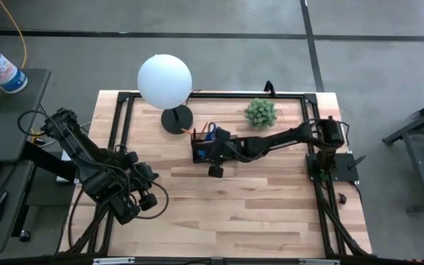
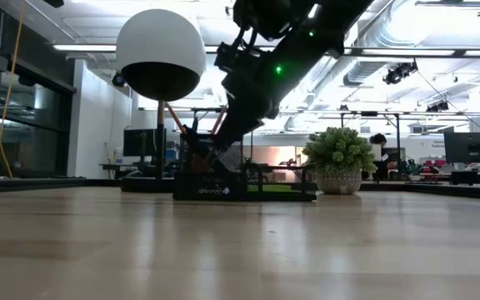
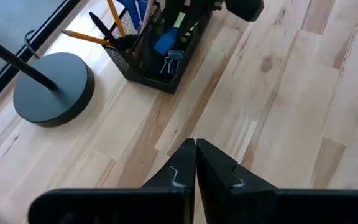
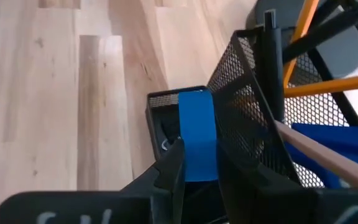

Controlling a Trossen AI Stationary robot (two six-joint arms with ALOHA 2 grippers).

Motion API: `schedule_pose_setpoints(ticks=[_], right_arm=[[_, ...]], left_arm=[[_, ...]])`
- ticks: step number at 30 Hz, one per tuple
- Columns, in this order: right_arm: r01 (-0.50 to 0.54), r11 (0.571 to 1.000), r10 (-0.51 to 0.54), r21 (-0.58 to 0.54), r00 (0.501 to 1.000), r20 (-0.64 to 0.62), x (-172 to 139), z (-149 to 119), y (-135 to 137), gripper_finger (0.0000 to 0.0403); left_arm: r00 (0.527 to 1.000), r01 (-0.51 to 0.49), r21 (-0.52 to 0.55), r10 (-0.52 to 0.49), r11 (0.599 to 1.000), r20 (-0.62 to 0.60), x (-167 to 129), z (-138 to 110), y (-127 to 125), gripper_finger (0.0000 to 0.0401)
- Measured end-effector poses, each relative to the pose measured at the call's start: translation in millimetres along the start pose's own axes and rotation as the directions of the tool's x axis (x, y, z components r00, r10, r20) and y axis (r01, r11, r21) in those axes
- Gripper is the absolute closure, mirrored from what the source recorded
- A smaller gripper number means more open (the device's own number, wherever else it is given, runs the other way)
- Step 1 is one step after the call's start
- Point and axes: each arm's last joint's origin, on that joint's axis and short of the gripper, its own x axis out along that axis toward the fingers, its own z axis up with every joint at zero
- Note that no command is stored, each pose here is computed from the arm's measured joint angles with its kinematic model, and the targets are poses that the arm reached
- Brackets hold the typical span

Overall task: Pick and place office supplies into organizer
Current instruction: Put the blue eraser into the bottom left side of the desk organizer, then return to Home Position

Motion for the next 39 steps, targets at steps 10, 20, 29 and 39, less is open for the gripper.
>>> schedule_pose_setpoints(ticks=[10,20,29,39], right_arm=[[0.033,0.999,-0.033,-0.007,0.999,-0.003,2.5,-1.7,0.5,0.0328],[0.043,0.999,-0.043,-0.011,0.998,-0.044,2.5,-5.9,-0.1,0.0292],[0.046,0.999,-0.045,0.003,0.998,-0.048,2.9,-6.8,0.4,0.0258],[-0.013,0.999,0.012,-0.05,1.0,-0.017,-12.5,-2.9,24.8,0.0284]], left_arm=[[1.0,0.001,-0.001,-0.001,1.0,0.001,0.0,0.1,-0.1,0.0398],[1.0,0.005,-0.005,-0.005,1.0,0.002,0.0,0.2,-0.7,0.0398],[1.0,0.012,-0.012,-0.012,1.0,0.005,0.0,0.5,-1.5,0.0398],[1.0,0.014,-0.012,-0.014,1.0,-0.002,0.0,0.4,-1.6,0.0398]])
